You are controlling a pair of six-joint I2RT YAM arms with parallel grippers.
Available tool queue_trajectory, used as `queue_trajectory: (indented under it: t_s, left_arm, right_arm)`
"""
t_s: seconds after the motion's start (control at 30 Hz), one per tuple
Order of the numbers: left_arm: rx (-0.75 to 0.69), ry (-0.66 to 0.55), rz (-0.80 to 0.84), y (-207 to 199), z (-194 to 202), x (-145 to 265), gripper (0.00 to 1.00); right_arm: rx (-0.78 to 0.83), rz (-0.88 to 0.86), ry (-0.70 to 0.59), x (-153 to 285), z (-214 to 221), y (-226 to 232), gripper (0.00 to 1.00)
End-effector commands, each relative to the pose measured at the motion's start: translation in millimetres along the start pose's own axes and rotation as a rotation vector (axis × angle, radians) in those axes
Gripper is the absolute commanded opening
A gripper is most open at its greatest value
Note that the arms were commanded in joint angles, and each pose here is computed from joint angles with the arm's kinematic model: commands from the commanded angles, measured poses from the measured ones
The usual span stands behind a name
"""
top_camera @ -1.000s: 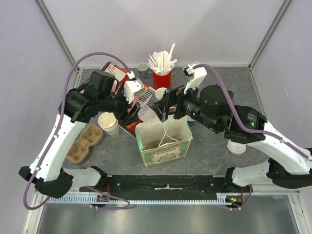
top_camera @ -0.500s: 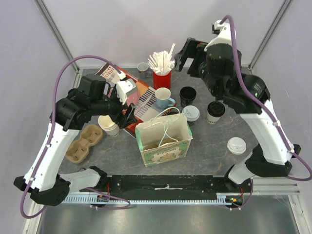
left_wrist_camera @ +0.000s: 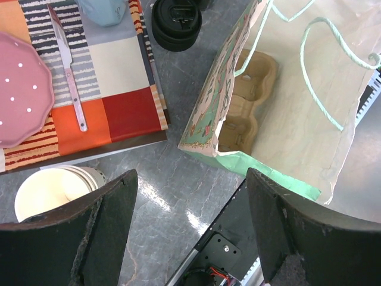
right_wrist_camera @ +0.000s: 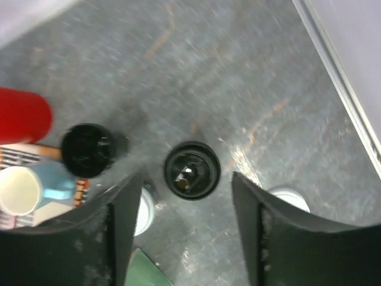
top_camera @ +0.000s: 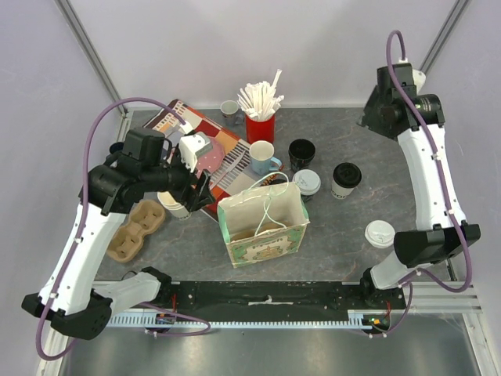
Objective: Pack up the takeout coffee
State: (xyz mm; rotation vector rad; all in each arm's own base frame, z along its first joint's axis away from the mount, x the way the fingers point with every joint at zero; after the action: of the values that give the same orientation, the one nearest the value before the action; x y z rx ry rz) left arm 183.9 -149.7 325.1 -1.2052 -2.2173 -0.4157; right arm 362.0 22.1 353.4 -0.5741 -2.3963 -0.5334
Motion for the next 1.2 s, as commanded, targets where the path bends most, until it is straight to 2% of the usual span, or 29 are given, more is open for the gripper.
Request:
queue_trajectory:
  t_s: [0.0, 0.03, 0.1, 0.2, 0.33, 0.47, 0.73, 1.03, 1.17]
  left_arm:
    - [0.006, -0.007, 0.004, -1, -1, 5, 0.80]
    - [0.001, -0.003, 0.005, 0, -1, 4, 0.80]
    - [0.000, 0.006, -0.009, 4, -1, 3, 0.80]
    - [-0.002, 0.024, -0.018, 8, 2, 0, 0.80]
    - [0.002, 0.036, -0.006, 7, 4, -2, 0.80]
    - [0.008, 0.046, 0.005, 7, 5, -5, 0.80]
    - [0.016, 0.046, 0.022, 7, 3, -10, 0.80]
    - [0.017, 0.052, 0.027, 5, 7, -9, 0.80]
    - [0.015, 0.055, 0.030, 5, 8, -10, 0.80]
  right_arm:
    - [0.099, -0.096, 0.115, -14, 22, -12, 0.66]
    - [0.154, -0.243, 0.194, -13, 45, 1, 0.67]
    - [0.329, -0.405, 0.149, -11, 48, 13, 0.65]
    - [0.514, -0.428, 0.113, -9, 57, -3, 0.54]
    - [0.621, -0.468, 0.194, -19, 90, -12, 0.56]
    - [0.748, -0.480, 0.187, -26, 106, -10, 0.56]
    - [0.853, -0.485, 0.229, -48, 121, -1, 0.56]
    - [0.925, -0.394, 0.293, -75, 141, -10, 0.46]
    - [0.949, -0.365, 0.310, -80, 145, -16, 0.45]
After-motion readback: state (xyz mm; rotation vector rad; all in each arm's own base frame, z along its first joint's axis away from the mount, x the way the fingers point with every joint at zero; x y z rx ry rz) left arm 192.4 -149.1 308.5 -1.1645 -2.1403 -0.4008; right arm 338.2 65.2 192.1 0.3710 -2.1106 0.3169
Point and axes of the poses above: each gripper's point midway between its finger pads, its own x axis back along the fingers, its own y axis along the line the jaws close on, z = x × y, the point moved 2 cm from there along x, back along the fingers, and after that the axes turned 8 degrees about -x, right-handed, at the moved point
